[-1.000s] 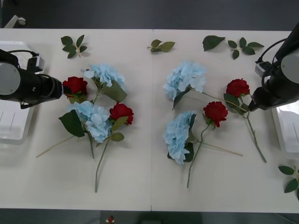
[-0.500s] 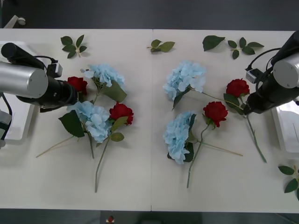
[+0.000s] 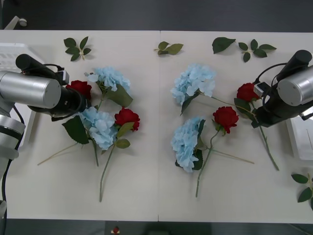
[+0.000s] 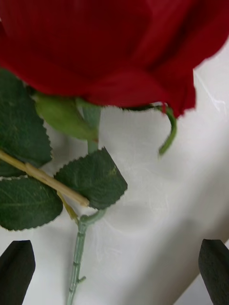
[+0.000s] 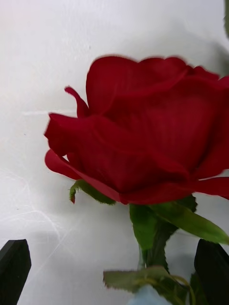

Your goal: Put the red flowers into the right box and the blue flowers into the left box

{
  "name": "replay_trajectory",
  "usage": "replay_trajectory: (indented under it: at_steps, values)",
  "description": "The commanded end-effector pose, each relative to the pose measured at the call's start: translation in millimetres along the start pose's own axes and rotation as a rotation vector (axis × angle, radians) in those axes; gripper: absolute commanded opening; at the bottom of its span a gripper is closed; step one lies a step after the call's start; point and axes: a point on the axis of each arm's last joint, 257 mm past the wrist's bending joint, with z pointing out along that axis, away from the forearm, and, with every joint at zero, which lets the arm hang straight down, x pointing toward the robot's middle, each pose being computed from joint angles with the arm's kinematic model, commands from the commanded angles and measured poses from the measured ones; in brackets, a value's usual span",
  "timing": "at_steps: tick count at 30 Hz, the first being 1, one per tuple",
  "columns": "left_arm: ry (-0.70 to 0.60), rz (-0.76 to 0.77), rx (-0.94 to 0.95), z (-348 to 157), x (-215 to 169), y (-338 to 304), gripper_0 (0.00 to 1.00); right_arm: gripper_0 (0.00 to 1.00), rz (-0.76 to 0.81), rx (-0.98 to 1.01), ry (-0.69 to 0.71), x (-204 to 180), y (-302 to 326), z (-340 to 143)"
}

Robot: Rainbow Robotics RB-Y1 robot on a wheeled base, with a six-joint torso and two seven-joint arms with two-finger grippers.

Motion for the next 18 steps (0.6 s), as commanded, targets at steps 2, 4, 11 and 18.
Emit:
replay_trajectory:
  at_steps: [2,4,11,18]
  values:
    - [-0.06,0.015,0.0,1,-24,-15,1.0,1.0,-0.012,0.0,-0.025,-11,0,-1]
    - [-0.063,0.015,-0.001,3,-24,-15,1.0,1.0,-0.012,0.001,-0.025,-11,0,1]
    - [-0.061,0.007,0.009,3,-23,-19,0.02,1.0,-0.026,0.0,-0.028,-12,6,4]
    - [-0.063,0.0,0.012,3,-24,-20,0.0,1.0,-0.028,-0.01,-0.041,-15,13,12]
